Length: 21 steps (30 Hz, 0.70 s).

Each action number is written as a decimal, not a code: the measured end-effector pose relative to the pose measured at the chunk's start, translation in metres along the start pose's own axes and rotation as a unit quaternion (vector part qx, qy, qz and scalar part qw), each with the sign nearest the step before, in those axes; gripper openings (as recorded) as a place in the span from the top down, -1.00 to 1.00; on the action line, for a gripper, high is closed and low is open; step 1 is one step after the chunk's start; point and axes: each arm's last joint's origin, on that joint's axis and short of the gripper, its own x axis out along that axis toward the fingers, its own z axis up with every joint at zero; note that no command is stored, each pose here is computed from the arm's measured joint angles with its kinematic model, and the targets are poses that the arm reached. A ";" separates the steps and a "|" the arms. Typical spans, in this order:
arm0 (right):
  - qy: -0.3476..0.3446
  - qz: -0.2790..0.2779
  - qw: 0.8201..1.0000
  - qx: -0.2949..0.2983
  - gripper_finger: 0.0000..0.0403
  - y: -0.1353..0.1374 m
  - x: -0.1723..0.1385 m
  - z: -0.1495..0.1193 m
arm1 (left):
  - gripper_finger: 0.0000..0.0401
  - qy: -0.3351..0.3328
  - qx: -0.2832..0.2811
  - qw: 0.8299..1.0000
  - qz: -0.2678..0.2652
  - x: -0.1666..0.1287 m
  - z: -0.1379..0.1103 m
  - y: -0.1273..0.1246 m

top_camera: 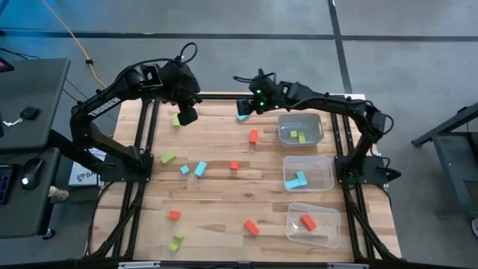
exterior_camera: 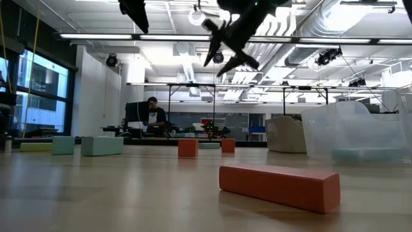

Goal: Sort & place blocks by color
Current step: Put the orange block into the bottom transparent bin

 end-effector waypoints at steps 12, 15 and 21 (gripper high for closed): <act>0.097 -0.103 0.989 0.053 -0.02 -0.020 0.036 -0.023 | 0.58 0.000 -0.001 1.000 0.000 0.000 0.000 0.000; 0.113 -0.111 0.986 0.055 -0.02 -0.021 0.045 -0.028 | 0.58 0.000 0.000 1.000 0.000 0.000 0.000 0.000; 0.132 -0.125 0.981 0.068 -0.02 -0.021 0.061 -0.040 | 0.58 0.000 0.000 1.000 0.000 0.000 0.000 0.000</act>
